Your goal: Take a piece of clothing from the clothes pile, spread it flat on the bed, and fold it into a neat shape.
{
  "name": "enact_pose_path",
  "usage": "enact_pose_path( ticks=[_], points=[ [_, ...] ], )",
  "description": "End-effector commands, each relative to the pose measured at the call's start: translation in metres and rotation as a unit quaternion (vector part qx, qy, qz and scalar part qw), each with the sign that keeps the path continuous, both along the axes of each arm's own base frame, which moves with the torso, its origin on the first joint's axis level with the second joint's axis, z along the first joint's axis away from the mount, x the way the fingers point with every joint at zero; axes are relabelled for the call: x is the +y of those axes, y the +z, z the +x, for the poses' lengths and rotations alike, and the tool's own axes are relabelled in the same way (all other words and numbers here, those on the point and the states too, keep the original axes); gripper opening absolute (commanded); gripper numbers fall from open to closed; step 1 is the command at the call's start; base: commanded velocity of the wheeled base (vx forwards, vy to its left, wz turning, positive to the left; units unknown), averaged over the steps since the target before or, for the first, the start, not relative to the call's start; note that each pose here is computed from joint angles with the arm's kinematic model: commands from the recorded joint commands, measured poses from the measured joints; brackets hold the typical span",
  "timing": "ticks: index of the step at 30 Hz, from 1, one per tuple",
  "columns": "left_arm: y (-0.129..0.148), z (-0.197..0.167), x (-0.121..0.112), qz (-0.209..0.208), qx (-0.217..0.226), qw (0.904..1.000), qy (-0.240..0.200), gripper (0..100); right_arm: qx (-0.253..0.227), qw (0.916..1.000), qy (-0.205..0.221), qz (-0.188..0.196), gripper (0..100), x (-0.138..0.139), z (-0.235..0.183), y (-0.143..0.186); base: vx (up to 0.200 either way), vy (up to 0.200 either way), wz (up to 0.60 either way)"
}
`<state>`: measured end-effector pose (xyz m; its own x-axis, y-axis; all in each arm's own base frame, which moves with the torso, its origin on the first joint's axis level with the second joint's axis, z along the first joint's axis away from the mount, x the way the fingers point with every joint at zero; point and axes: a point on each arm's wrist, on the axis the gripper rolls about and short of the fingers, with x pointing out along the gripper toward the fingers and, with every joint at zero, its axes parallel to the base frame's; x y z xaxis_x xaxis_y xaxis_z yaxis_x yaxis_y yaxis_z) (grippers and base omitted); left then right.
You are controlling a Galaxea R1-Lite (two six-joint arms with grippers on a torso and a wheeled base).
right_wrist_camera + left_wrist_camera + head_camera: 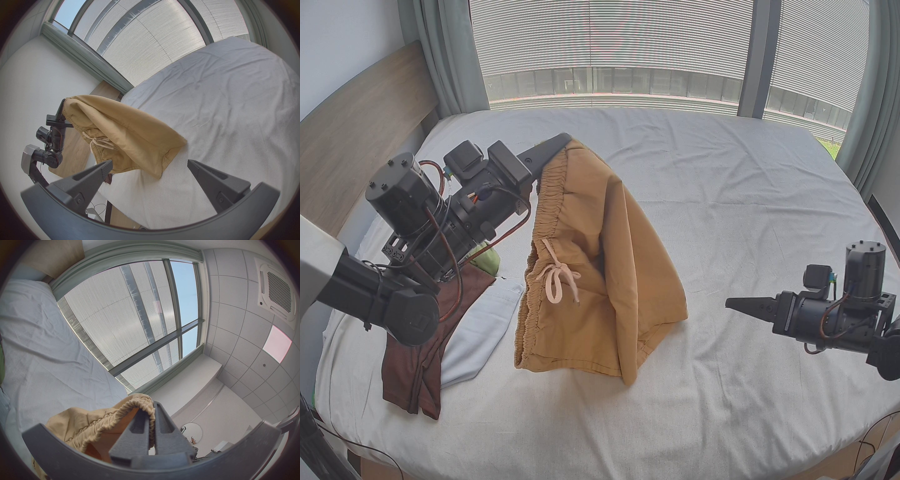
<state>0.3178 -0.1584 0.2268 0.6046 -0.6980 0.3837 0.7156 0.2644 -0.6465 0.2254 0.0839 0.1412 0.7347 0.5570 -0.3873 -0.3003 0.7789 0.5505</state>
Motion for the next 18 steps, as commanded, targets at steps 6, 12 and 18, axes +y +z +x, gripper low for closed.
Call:
enact_pose_path(
  ticks=[6,12,18],
  points=[
    [-0.015,0.000,0.001,0.025,0.004,0.9996,0.009,0,0.062,0.9977,0.008,0.025,100,0.028,0.042,-0.049,0.000,0.000,0.00],
    [-0.020,-0.001,0.002,0.028,0.011,0.9995,0.008,0,0.078,0.9965,0.012,0.029,100,0.042,0.062,-0.066,0.000,0.000,0.00],
    [-0.021,-0.001,0.002,0.029,0.012,0.9995,0.008,0,0.095,0.9937,0.003,0.059,100,0.055,0.083,-0.079,0.000,0.000,0.00]
  ],
)
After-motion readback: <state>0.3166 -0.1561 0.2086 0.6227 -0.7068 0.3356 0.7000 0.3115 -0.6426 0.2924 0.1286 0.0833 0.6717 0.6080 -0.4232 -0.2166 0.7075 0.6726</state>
